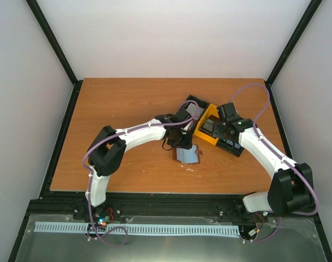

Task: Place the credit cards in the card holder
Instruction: Adjust the card holder at the center of the board.

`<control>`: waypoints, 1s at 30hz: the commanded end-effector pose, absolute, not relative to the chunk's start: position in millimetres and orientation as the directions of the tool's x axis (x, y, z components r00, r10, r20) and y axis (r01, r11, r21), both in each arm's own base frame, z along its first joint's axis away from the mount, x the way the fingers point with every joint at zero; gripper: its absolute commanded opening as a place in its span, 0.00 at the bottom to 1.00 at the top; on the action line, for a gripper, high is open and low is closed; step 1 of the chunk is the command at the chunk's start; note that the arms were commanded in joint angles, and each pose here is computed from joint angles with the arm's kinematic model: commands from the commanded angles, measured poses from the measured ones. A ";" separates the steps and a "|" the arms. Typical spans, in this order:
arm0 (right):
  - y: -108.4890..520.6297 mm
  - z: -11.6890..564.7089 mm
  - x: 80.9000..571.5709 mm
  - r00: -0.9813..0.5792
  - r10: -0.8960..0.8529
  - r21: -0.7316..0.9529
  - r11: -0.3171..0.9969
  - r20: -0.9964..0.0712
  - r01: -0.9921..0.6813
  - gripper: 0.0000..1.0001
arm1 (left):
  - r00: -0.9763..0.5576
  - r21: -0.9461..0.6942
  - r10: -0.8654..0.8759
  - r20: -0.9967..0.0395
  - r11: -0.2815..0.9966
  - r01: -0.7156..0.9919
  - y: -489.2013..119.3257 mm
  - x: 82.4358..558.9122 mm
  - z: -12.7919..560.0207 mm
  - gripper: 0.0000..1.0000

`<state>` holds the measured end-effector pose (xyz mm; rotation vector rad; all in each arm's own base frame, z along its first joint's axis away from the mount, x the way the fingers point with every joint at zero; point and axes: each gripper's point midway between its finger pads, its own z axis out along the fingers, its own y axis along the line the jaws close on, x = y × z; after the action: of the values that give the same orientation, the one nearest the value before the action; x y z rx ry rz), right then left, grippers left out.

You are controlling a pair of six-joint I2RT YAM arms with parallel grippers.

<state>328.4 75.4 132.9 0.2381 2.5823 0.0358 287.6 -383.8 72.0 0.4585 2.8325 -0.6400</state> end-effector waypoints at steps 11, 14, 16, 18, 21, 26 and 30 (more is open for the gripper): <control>71.0 138.0 319.7 -0.833 0.152 0.065 0.988 -0.532 0.139 0.62 | -0.992 -0.280 0.124 -0.023 0.952 0.126 -370.0 252.0 29.4 0.50; 74.2 141.4 322.3 -0.830 0.152 0.079 0.988 -0.536 0.130 0.62 | -0.995 -0.217 0.096 -0.017 0.971 0.097 -364.1 257.4 17.3 0.53; 75.6 146.9 324.8 -0.826 0.151 0.085 0.989 -0.543 0.125 0.62 | -0.996 -0.164 0.080 -0.029 0.983 0.084 -360.1 264.8 13.0 0.55; 76.9 154.9 327.8 -0.817 0.147 0.090 0.989 -0.557 0.117 0.62 | -0.997 -0.079 0.060 -0.044 0.995 0.064 -347.3 270.0 6.3 0.56; 78.0 167.8 332.9 -0.799 0.145 0.098 0.989 -0.584 0.108 0.63 | -0.998 0.043 0.048 -0.034 0.998 0.047 -323.4 267.5 -6.3 0.57; 73.5 189.1 342.8 -0.771 0.156 0.102 0.988 -0.618 0.118 0.63 | -0.996 0.175 0.094 -0.009 0.980 0.091 -284.5 252.7 -21.9 0.59; 59.9 198.1 344.5 -0.752 0.186 0.103 0.982 -0.632 0.156 0.63 | -0.988 0.194 0.154 -0.016 0.970 0.148 -261.7 245.6 -22.9 0.59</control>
<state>343.2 76.2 179.5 0.1978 2.4813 0.0844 273.2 -334.0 17.4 0.1394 3.0118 -0.0887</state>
